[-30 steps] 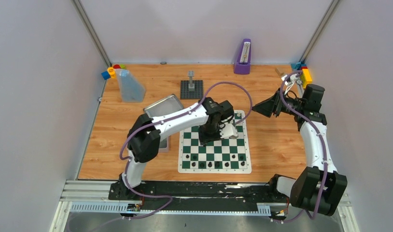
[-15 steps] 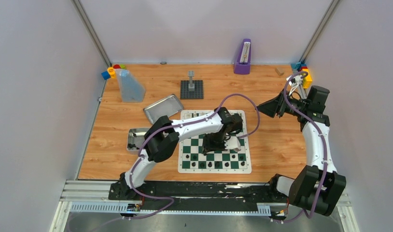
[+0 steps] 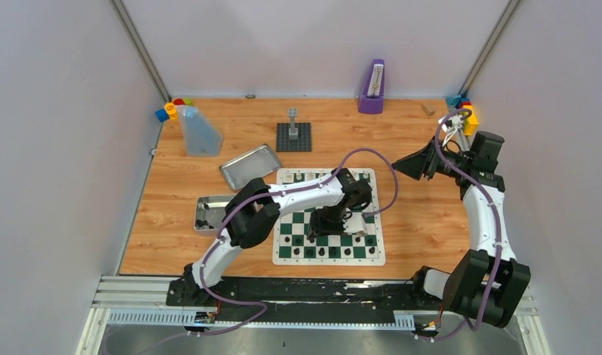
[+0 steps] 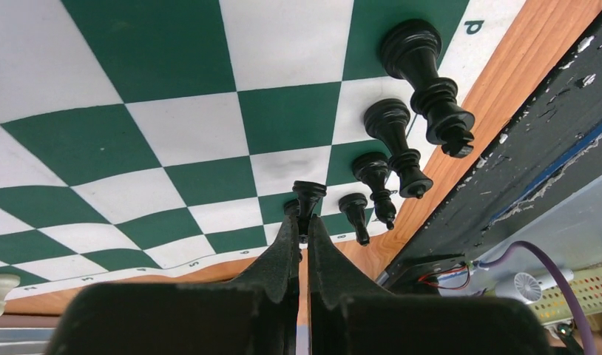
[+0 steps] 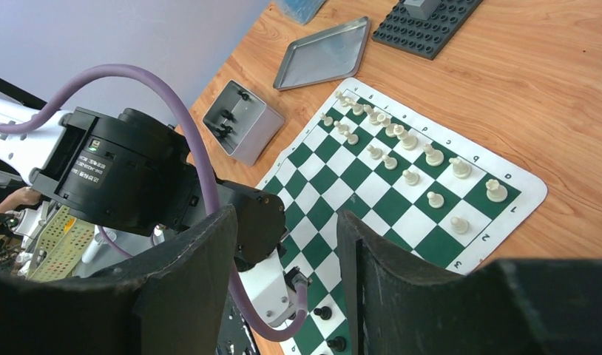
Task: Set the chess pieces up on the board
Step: Place the chess piece on the chessboard.
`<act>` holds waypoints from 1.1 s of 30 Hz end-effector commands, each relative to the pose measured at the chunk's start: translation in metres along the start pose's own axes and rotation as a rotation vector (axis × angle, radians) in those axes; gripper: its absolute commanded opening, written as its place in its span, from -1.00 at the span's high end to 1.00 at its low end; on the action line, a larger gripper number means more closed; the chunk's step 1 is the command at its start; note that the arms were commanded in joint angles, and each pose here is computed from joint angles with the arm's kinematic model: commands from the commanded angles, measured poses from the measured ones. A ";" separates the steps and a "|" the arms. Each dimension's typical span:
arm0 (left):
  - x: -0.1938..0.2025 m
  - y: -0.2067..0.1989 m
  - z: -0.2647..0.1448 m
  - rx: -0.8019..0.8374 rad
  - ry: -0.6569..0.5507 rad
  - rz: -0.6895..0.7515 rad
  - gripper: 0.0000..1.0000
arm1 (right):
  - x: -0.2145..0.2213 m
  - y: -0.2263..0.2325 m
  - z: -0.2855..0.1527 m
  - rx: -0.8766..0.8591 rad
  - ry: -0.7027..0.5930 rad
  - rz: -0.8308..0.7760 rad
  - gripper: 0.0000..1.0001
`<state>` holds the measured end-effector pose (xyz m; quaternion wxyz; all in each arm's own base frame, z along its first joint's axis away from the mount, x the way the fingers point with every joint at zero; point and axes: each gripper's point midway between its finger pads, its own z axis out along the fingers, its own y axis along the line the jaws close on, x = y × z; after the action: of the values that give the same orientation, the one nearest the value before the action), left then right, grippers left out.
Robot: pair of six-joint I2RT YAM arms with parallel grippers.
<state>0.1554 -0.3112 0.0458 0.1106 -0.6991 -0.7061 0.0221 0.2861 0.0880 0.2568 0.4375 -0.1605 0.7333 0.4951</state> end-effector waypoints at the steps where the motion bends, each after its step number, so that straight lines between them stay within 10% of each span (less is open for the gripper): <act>1: 0.006 -0.008 0.011 0.042 0.053 -0.027 0.91 | 0.002 0.013 -0.001 -0.080 0.005 -0.010 -0.07; 33: -0.001 0.000 0.012 0.008 0.055 -0.048 0.56 | 0.004 0.015 -0.002 -0.095 0.006 0.000 -0.06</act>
<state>0.1533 -0.2987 0.0314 0.1464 -0.6845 -0.7141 -0.0068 0.2791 0.0914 0.2564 0.4243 -0.1651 0.7226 0.5201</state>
